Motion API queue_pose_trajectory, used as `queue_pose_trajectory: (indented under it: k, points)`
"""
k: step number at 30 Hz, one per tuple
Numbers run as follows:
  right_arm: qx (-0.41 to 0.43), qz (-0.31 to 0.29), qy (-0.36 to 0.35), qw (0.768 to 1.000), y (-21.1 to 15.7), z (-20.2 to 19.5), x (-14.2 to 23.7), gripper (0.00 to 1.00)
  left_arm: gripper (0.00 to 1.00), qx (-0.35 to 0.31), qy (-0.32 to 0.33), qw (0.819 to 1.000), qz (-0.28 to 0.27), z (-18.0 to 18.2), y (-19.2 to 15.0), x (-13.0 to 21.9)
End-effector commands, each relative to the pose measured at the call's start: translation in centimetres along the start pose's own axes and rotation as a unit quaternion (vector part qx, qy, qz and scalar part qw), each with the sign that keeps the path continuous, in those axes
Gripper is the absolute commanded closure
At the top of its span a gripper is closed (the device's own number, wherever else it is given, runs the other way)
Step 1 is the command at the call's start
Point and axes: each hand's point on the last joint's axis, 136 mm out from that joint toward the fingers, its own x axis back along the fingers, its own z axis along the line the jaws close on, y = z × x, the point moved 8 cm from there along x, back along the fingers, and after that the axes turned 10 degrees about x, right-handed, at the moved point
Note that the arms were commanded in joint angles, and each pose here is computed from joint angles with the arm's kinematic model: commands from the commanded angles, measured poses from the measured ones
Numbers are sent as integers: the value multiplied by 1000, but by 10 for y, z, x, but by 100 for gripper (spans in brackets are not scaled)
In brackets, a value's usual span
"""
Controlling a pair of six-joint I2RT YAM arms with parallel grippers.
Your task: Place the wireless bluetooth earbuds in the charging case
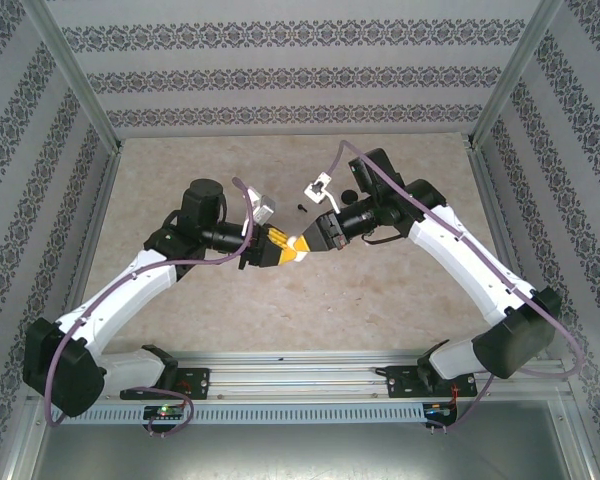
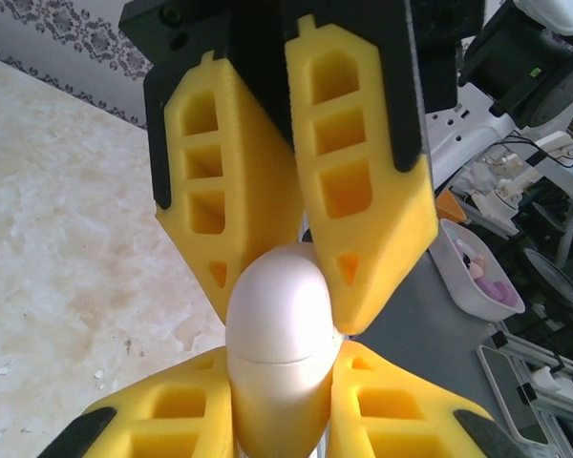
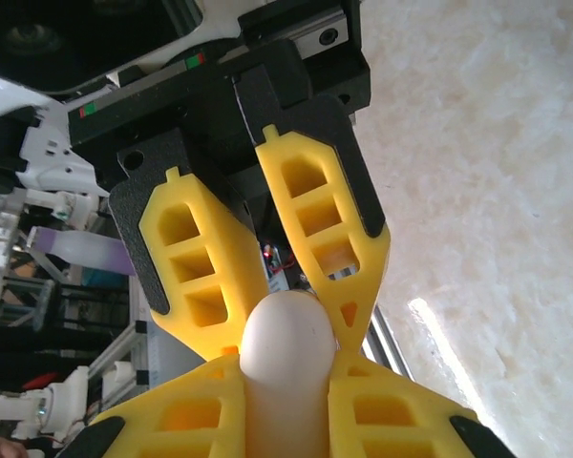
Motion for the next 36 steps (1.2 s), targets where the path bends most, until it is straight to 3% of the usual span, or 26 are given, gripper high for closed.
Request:
queue_pose_trajectory:
  k: [1, 10, 22, 29, 36]
  points:
    - [-25, -43, -16, 999, 8, -18, 11, 82, 100, -36, -21, 999, -11, -12, 1, 3]
    - [-51, -60, -20, 997, 11, -31, 16, 72, 100, -40, -12, 999, -21, -14, 0, 5]
    - [-65, -72, -47, 994, 9, -32, 23, 47, 100, -43, 21, 998, -40, -9, -2, 7]
    - [-87, -92, -82, 989, 11, -27, 31, 39, 100, -49, 92, 993, -64, 2, -7, 11]
    - [-171, -81, -190, 963, -7, -51, 36, 38, 100, -61, 185, 975, -102, 14, -21, 22]
